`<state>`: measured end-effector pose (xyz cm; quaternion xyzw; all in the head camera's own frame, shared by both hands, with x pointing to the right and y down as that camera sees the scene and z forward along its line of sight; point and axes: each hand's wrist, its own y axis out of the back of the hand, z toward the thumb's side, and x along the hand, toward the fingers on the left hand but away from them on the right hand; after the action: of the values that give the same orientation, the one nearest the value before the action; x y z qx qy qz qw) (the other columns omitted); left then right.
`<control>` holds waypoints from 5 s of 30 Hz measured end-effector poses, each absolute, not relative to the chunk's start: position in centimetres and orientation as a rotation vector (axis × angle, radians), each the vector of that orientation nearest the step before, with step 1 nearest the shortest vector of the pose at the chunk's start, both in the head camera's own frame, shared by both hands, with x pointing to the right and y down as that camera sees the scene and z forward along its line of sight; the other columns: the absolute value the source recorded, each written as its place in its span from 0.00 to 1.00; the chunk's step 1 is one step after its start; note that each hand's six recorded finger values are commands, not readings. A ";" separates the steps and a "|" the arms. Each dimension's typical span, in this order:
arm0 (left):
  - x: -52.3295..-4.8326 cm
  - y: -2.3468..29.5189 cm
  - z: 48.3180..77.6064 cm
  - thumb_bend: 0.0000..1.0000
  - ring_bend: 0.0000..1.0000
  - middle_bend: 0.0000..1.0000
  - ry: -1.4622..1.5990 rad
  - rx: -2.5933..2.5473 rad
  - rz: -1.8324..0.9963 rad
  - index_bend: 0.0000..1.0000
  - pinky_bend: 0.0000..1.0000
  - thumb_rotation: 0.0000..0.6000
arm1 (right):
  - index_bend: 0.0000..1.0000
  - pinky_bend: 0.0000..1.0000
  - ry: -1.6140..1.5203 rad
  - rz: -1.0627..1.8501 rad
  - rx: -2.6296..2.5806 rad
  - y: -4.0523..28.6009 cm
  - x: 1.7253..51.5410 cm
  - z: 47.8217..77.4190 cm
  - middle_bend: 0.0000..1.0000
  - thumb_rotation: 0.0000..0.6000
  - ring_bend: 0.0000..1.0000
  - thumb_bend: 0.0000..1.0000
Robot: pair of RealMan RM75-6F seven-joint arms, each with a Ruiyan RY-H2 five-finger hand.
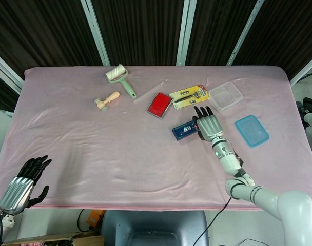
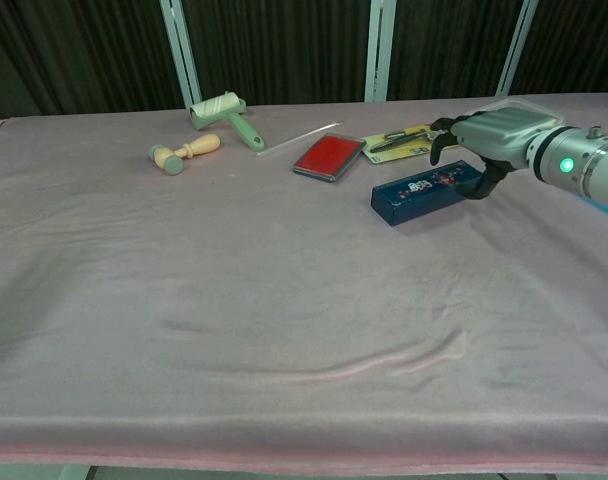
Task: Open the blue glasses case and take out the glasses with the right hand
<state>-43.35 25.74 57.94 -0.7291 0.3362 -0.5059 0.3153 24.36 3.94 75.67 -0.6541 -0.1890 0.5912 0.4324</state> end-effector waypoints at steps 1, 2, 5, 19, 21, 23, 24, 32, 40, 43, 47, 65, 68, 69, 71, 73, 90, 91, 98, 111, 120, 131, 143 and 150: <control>-43.3 25.7 57.9 0.44 0.00 0.00 0.885 -1.921 -1.332 0.00 0.00 1.00 | 0.40 0.00 -0.475 1.471 -1.630 3.9 24.3 75.7 0.06 1.00 0.00 0.54; -43.3 25.8 57.9 0.44 0.00 0.00 0.886 -1.921 -1.331 0.00 0.00 1.00 | 0.40 0.00 -0.478 1.471 -1.631 3.9 24.3 75.7 0.06 1.00 0.00 0.54; -43.3 25.8 57.8 0.44 0.00 0.00 0.888 -1.920 -1.330 0.00 0.00 1.00 | 0.40 0.00 -0.476 1.477 -1.633 3.9 24.2 75.9 0.05 1.00 0.00 0.54; -43.3 25.8 57.9 0.44 0.00 0.00 0.875 -1.921 -1.328 0.00 0.00 1.00 | 0.41 0.00 -0.470 1.483 -1.639 3.9 23.4 76.4 0.05 1.00 0.00 0.54; -43.3 25.8 57.8 0.44 0.00 0.00 0.875 -1.921 -1.327 0.00 0.00 1.00 | 0.41 0.00 -0.469 1.485 -1.640 3.9 23.3 76.4 0.05 1.00 0.00 0.54; -43.3 25.8 57.8 0.44 0.00 0.00 0.874 -1.920 -1.325 0.00 0.00 1.00 | 0.41 0.00 -0.467 1.485 -1.639 3.9 23.1 76.4 0.05 1.00 0.00 0.55; -43.4 25.8 57.7 0.44 0.00 0.00 0.871 -1.918 -1.322 0.00 0.00 1.00 | 0.41 0.00 -0.466 1.485 -1.639 3.9 23.1 76.4 0.06 1.00 0.00 0.55; -43.4 25.8 57.6 0.44 0.00 0.00 0.875 -1.909 -1.314 0.00 0.00 1.00 | 0.42 0.00 -0.444 1.499 -1.628 4.0 22.8 76.4 0.06 1.00 0.00 0.55; -43.4 25.7 57.6 0.44 0.00 0.00 0.878 -1.910 -1.309 0.00 0.00 1.00 | 0.44 0.00 -0.437 1.513 -1.628 4.0 22.5 76.5 0.06 1.00 0.00 0.55; -43.5 25.7 57.6 0.44 0.00 0.00 0.879 -1.910 -1.310 0.00 0.00 1.00 | 0.45 0.00 -0.440 1.516 -1.631 4.0 22.5 76.5 0.06 1.00 0.00 0.55; -43.4 25.8 57.6 0.44 0.00 0.00 0.878 -1.912 -1.308 0.00 0.00 1.00 | 0.46 0.00 -0.442 1.517 -1.631 3.9 22.5 76.5 0.06 1.00 0.00 0.55; -43.5 25.7 57.6 0.44 0.00 0.00 0.880 -1.915 -1.304 0.00 0.00 1.00 | 0.52 0.00 -0.437 1.520 -1.624 3.5 22.6 75.9 0.08 1.00 0.00 0.65; -43.4 25.8 57.6 0.44 0.00 0.00 0.880 -1.914 -1.305 0.00 0.00 1.00 | 0.53 0.00 -0.443 1.520 -1.623 3.3 22.5 75.8 0.08 1.00 0.00 0.65; -43.4 25.8 57.6 0.44 0.00 0.00 0.880 -1.914 -1.306 0.00 0.00 1.00 | 0.53 0.00 -0.446 1.521 -1.623 3.3 22.5 75.8 0.08 1.00 0.00 0.65; -43.4 25.8 57.6 0.44 0.00 0.00 0.879 -1.914 -1.308 0.00 0.00 1.00 | 0.53 0.00 -0.450 1.523 -1.624 3.1 22.4 75.9 0.08 1.00 0.00 0.65; -43.5 25.7 57.7 0.44 0.00 0.00 0.881 -1.913 -1.311 0.00 0.00 1.00 | 0.53 0.00 -0.455 1.525 -1.624 3.0 22.2 75.9 0.08 1.00 0.00 0.65; -43.8 25.4 58.1 0.44 0.00 0.00 0.887 -1.916 -1.347 0.00 0.00 1.00 | 0.49 0.00 -0.502 1.546 -1.615 1.0 18.4 77.6 0.08 1.00 0.00 0.65; -43.8 25.4 58.1 0.44 0.00 0.00 0.887 -1.916 -1.348 0.00 0.00 1.00 | 0.49 0.00 -0.503 1.550 -1.611 0.9 18.3 77.7 0.08 1.00 0.00 0.65; -43.9 25.3 58.2 0.44 0.00 0.00 0.893 -1.915 -1.352 0.00 0.00 1.00 | 0.18 0.00 -0.526 1.582 -1.564 -0.1 17.8 78.4 0.06 1.00 0.00 0.65; -43.5 25.4 58.2 0.44 0.00 0.00 0.881 -1.922 -1.342 0.00 0.00 1.00 | 0.31 0.00 -0.664 1.468 -1.663 -1.1 18.6 75.9 0.03 1.00 0.00 0.64; -43.3 25.7 57.8 0.45 0.00 0.00 0.869 -1.930 -1.313 0.00 0.00 1.00 | 0.42 0.00 -0.536 1.393 -1.782 2.8 21.4 72.4 0.03 1.00 0.00 0.70; -43.2 25.8 57.6 0.45 0.00 0.00 0.872 -1.929 -1.306 0.00 0.00 1.00 | 0.43 0.00 -0.438 1.450 -1.803 5.7 23.1 73.0 0.03 1.00 0.00 0.70; -43.3 25.8 57.5 0.45 0.00 0.00 0.874 -1.933 -1.303 0.00 0.00 1.00 | 0.43 0.00 -0.410 1.441 -1.847 6.7 19.9 75.0 0.03 1.00 0.00 0.70; -43.4 25.7 57.4 0.45 0.00 0.00 0.880 -1.934 -1.299 0.00 0.00 1.00 | 0.42 0.00 -0.395 1.428 -1.857 7.1 18.5 75.3 0.03 1.00 0.00 0.70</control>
<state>-43.40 25.72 57.41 -0.7360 0.3346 -0.4940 0.3199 18.51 7.09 75.31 -0.7250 -0.1543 0.5576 0.3736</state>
